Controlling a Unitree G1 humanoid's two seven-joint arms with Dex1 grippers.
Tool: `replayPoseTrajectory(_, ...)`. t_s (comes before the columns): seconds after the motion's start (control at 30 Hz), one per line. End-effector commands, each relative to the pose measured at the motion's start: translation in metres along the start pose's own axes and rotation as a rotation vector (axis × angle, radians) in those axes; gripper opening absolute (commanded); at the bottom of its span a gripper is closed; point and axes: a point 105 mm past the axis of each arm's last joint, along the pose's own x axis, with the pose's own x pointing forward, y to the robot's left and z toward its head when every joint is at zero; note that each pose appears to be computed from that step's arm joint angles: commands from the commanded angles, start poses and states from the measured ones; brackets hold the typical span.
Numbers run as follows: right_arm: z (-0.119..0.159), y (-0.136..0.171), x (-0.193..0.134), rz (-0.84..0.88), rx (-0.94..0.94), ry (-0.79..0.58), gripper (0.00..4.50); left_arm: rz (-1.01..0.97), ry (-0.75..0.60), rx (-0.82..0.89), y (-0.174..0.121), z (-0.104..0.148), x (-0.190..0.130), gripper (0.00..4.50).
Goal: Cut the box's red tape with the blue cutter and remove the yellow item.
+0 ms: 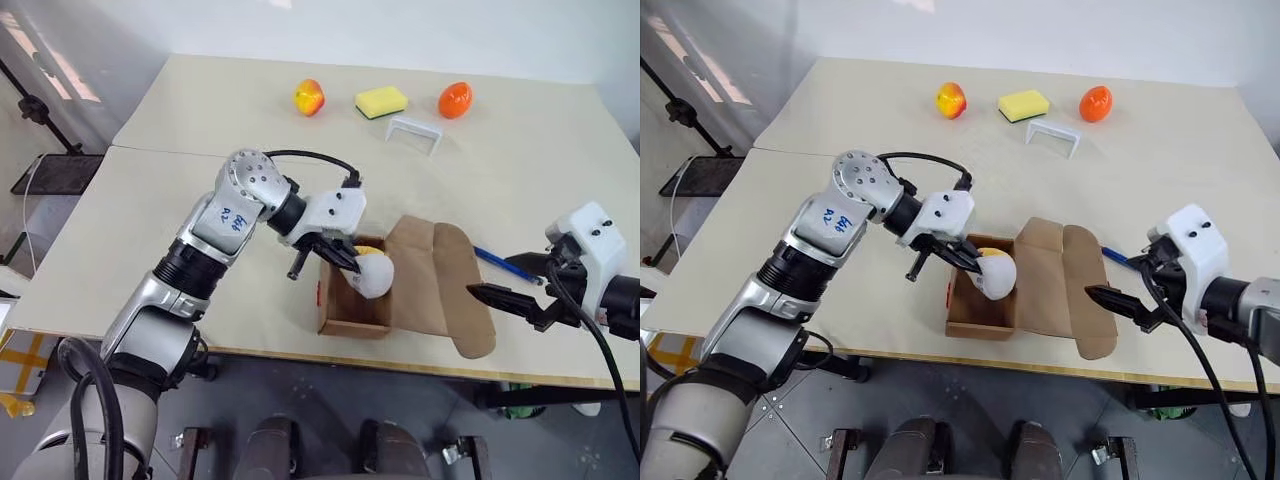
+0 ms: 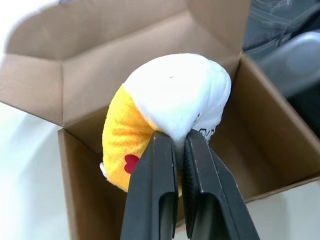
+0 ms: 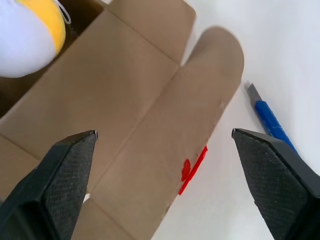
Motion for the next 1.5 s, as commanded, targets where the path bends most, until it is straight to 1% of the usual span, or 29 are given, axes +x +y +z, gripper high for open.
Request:
replayPoseTrajectory(0.03,0.02,-0.005,-0.01,-0.008,-0.057,-0.074,4.5,0.111,-0.095,-0.019,0.01,0.019,-0.023,0.06)
replayPoseTrajectory(0.07,0.022,-0.006,-0.011,0.001,-0.061,-0.082,4.5,0.136,-0.101,-0.037,0.013,0.02,-0.027,0.06)
replayPoseTrajectory(0.13,0.03,-0.008,-0.012,0.024,-0.078,-0.126,4.5,0.256,-0.113,-0.103,0.023,0.014,-0.047,0.06)
replayPoseTrajectory(0.27,0.037,-0.011,-0.012,0.078,-0.115,-0.17,4.5,0.4,-0.1,-0.168,0.03,0.003,-0.066,0.06)
replayPoseTrajectory(0.33,0.049,-0.01,-0.014,0.142,-0.168,-0.275,4.5,0.566,-0.018,-0.228,0.036,-0.022,-0.09,0.06)
replayPoseTrajectory(0.37,0.052,-0.01,-0.015,0.161,-0.19,-0.312,4.5,0.612,0.011,-0.246,0.036,-0.031,-0.098,0.06)
replayPoseTrajectory(0.4,0.056,-0.01,-0.016,0.183,-0.217,-0.358,4.5,0.689,0.076,-0.269,0.036,-0.046,-0.11,0.06)
replayPoseTrajectory(0.47,0.059,-0.016,-0.016,0.192,-0.258,-0.413,4.5,0.759,0.151,-0.3,0.03,-0.064,-0.123,0.06)
replayPoseTrajectory(0.53,0.058,-0.023,-0.014,0.2,-0.283,-0.436,4.5,0.808,0.216,-0.336,0.021,-0.082,-0.133,0.06)
replayPoseTrajectory(0.57,0.056,-0.025,-0.012,0.218,-0.306,-0.429,4.5,0.835,0.266,-0.365,0.012,-0.096,-0.14,0.06)
replayPoseTrajectory(0.63,0.054,-0.03,-0.009,0.244,-0.336,-0.42,4.5,0.863,0.333,-0.418,-0.004,-0.116,-0.15,0.06)
replayPoseTrajectory(0.67,0.055,-0.032,-0.007,0.255,-0.345,-0.418,4.5,0.889,0.356,-0.452,-0.011,-0.125,-0.157,0.06)
replayPoseTrajectory(0.7,0.058,-0.034,-0.005,0.261,-0.352,-0.421,4.5,0.909,0.36,-0.465,-0.016,-0.127,-0.162,0.06)
replayPoseTrajectory(0.77,0.062,-0.037,0.0,0.27,-0.359,-0.433,4.5,0.954,0.351,-0.489,-0.018,-0.128,-0.171,0.57)
replayPoseTrajectory(0.93,0.066,-0.038,0.008,0.288,-0.367,-0.451,4.5,0.951,0.337,-0.48,-0.022,-0.118,-0.176,1.78)
replayPoseTrajectory(1.0,0.066,-0.038,0.01,0.288,-0.369,-0.453,4.5,0.967,0.298,-0.485,-0.021,-0.112,-0.18,2.3)
replayPoseTrajectory(1.17,0.065,-0.041,0.009,0.278,-0.368,-0.461,4.5,1.009,0.277,-0.495,-0.028,-0.108,-0.198,3.92)
replayPoseTrajectory(1.2,0.064,-0.042,0.008,0.278,-0.368,-0.46,4.5,0.995,0.253,-0.492,-0.03,-0.103,-0.199,4.24)
replayPoseTrajectory(1.23,0.064,-0.042,0.007,0.279,-0.369,-0.459,4.5,0.984,0.237,-0.49,-0.031,-0.1,-0.199,4.47)
replayPoseTrajectory(1.27,0.064,-0.043,0.006,0.278,-0.37,-0.458,4.5,0.967,0.209,-0.486,-0.034,-0.095,-0.198,4.47)
replayPoseTrajectory(1.3,0.064,-0.044,0.005,0.275,-0.371,-0.459,4.5,0.949,0.153,-0.473,-0.035,-0.087,-0.196,4.47)
replayPoseTrajectory(1.37,0.07,-0.052,-0.002,0.25,-0.352,-0.519,4.5,0.87,0.038,-0.523,-0.049,-0.08,-0.186,4.47)
replayPoseTrajectory(1.43,0.066,-0.06,-0.005,0.237,-0.343,-0.52,4.5,0.791,-0.037,-0.569,-0.068,-0.08,-0.176,4.47)
replayPoseTrajectory(1.47,0.063,-0.062,-0.005,0.238,-0.342,-0.508,4.5,0.772,-0.057,-0.58,-0.074,-0.079,-0.174,4.47)
replayPoseTrajectory(1.5,0.058,-0.063,-0.005,0.248,-0.35,-0.49,4.5,0.756,-0.05,-0.597,-0.082,-0.084,-0.172,4.47)
